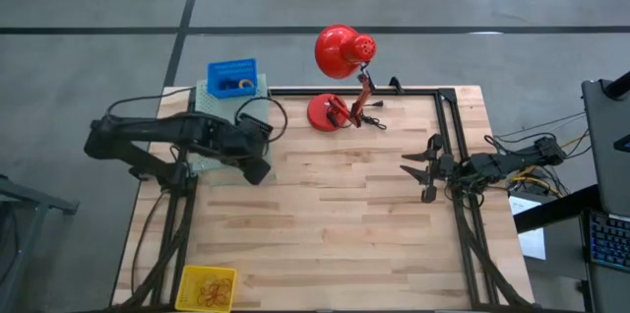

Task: Pick & Place Office Desk Supplies
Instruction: Put the black bin on the shelf

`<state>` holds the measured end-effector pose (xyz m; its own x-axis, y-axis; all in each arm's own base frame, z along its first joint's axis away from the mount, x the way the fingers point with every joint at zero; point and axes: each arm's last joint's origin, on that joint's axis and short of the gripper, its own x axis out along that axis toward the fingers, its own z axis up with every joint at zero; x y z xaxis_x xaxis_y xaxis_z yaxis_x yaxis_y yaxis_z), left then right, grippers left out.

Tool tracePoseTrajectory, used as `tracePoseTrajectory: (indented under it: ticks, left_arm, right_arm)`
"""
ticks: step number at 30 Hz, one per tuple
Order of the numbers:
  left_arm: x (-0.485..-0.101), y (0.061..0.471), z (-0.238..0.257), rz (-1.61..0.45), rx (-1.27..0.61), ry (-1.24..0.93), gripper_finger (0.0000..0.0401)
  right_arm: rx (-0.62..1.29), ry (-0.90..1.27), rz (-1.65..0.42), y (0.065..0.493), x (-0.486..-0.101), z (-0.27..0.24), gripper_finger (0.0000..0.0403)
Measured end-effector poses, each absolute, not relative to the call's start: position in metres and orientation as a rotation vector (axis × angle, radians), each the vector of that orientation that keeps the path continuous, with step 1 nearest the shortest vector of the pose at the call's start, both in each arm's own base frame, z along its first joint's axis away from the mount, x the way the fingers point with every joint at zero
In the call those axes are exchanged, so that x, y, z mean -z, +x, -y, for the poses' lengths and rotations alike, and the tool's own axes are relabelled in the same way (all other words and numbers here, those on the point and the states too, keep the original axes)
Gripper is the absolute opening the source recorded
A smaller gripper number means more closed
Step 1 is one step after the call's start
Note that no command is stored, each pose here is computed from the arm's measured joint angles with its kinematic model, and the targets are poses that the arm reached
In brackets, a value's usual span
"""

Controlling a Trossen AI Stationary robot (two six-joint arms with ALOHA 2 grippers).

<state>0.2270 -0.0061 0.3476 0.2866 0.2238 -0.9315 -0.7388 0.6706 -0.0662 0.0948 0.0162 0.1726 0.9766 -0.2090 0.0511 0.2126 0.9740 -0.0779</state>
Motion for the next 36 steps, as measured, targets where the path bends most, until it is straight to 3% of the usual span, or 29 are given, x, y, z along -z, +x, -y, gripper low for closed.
tracePoseTrajectory:
  ticks: [36]
  left_arm:
    - [-0.322, 0.244, -0.006, -1.167, -0.698, -0.488, 0.0097]
  right_arm:
    - [0.213, -0.083, 0.043, 0.095, -0.173, -0.016, 0.0128]
